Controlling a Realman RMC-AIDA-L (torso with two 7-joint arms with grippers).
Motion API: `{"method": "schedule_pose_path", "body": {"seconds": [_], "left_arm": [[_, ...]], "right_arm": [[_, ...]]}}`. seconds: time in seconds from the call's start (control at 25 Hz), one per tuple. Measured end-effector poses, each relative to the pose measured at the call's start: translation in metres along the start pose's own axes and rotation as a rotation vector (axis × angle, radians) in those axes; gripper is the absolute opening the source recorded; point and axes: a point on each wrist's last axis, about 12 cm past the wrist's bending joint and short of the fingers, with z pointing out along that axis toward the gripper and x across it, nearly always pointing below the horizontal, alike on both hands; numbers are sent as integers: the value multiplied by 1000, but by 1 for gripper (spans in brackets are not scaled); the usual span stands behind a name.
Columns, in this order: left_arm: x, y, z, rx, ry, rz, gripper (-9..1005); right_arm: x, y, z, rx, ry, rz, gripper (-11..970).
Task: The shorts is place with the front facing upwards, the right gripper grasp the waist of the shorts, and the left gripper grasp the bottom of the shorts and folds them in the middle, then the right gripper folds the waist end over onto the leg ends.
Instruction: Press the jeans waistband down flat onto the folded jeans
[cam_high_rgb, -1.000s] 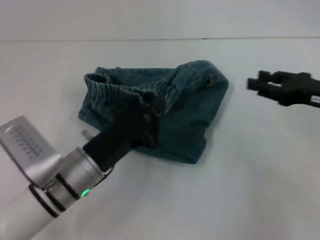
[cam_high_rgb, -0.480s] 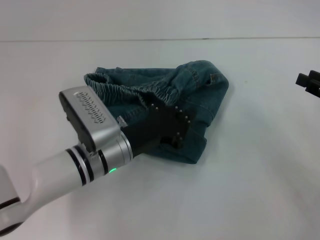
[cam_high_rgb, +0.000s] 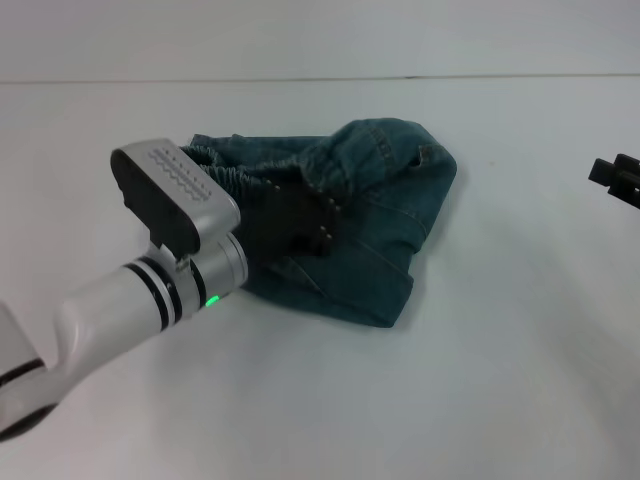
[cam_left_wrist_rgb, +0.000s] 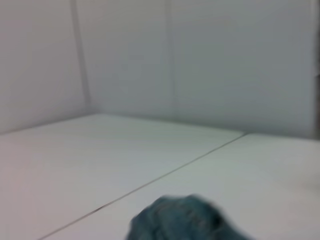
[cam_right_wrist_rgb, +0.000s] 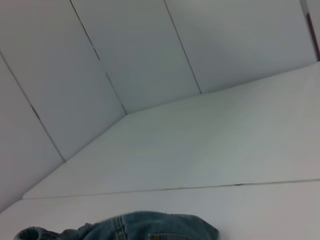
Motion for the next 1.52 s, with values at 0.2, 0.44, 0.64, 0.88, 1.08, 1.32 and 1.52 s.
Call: {"method": "schedule_pose_path", "body": {"seconds": [0.2,0.44,0.64,0.88,1.08,1.32,1.52], "left_arm": [[-6,26,4,-91,48,32,0],[-20,57,4,-216,39,31,1],[-30,73,11,-272,77,48,1],[-47,75,13,-266,-34,63,0],[-41,57,1,-155,-128,31,0],[-13,30,-8,-8,-26,59,1],[-5,41,-10,-73,62,76,1]], "right_arm": [[2,0,3,-3,1,13,466],[2,0,5,-6,1,18,465],[4,2,9,-16,3,30,465],[5,2,9,-18,5,32,465],[7,1,8,-12,3,32,466],[7,0,4,-5,-7,38,467],[8,0,4,-4,-3,37,468]]}}
